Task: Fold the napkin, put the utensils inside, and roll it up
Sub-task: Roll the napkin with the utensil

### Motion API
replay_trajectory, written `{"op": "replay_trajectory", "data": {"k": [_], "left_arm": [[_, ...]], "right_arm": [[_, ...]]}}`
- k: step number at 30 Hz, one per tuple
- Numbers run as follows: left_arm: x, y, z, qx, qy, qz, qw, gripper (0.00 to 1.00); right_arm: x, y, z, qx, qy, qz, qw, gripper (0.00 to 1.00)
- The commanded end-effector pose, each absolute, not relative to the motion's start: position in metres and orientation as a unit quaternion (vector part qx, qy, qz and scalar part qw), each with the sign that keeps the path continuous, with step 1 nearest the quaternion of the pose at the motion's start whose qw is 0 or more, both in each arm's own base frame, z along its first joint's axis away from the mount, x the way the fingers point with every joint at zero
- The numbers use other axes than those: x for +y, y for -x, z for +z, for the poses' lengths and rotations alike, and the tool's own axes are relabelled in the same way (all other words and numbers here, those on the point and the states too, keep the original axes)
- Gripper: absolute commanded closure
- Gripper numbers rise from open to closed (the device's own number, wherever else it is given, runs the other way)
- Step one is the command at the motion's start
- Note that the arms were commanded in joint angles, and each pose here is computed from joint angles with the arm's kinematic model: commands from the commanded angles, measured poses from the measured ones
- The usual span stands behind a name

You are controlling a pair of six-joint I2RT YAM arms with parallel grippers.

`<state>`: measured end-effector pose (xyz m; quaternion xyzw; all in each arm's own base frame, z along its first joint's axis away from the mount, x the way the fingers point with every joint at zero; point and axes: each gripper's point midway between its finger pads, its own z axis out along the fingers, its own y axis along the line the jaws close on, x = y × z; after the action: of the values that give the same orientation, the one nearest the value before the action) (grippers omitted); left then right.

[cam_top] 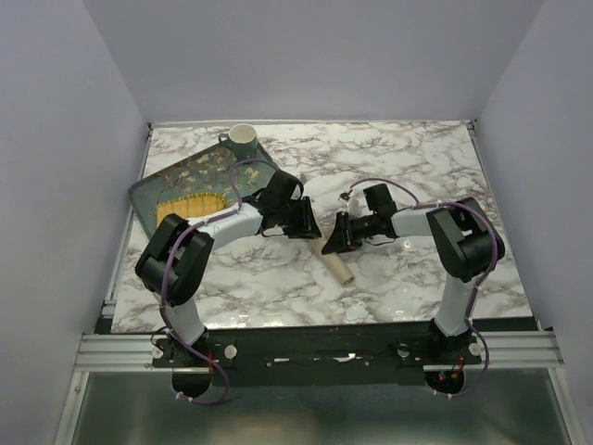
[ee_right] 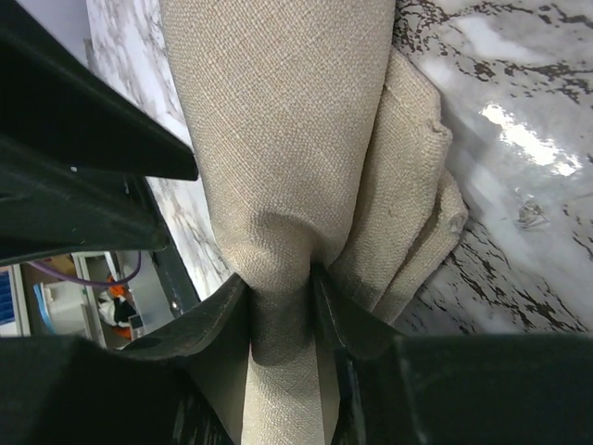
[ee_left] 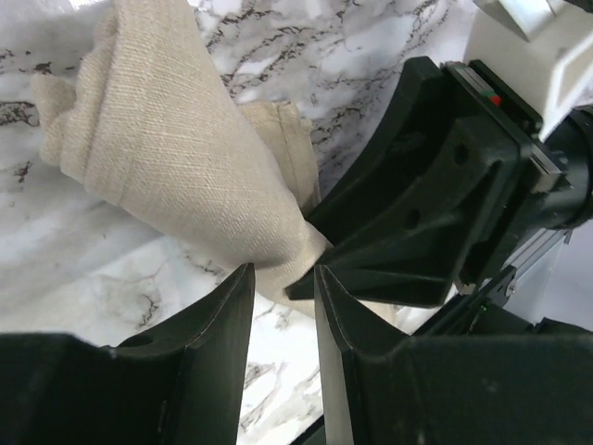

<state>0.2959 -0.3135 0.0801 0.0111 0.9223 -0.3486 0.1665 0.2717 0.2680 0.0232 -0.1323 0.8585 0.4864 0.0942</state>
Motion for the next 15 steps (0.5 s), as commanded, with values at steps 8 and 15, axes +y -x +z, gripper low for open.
{"op": "replay_trajectory", "data": {"k": [8, 15], "left_arm": [[-0.316, -0.317, 0.061, 0.926, -0.001, -0.330, 0.183, 0.61], [-0.317, -0.316, 0.063, 0.926, -0.002, -0.331, 0.183, 0.61]], "right_arm": [[0.232, -0.271, 0.016, 0.917, 0.113, 0.365, 0.114, 0.46], [0.230, -0.273, 0.052, 0.935, 0.162, 0.251, 0.192, 0.38]]}}
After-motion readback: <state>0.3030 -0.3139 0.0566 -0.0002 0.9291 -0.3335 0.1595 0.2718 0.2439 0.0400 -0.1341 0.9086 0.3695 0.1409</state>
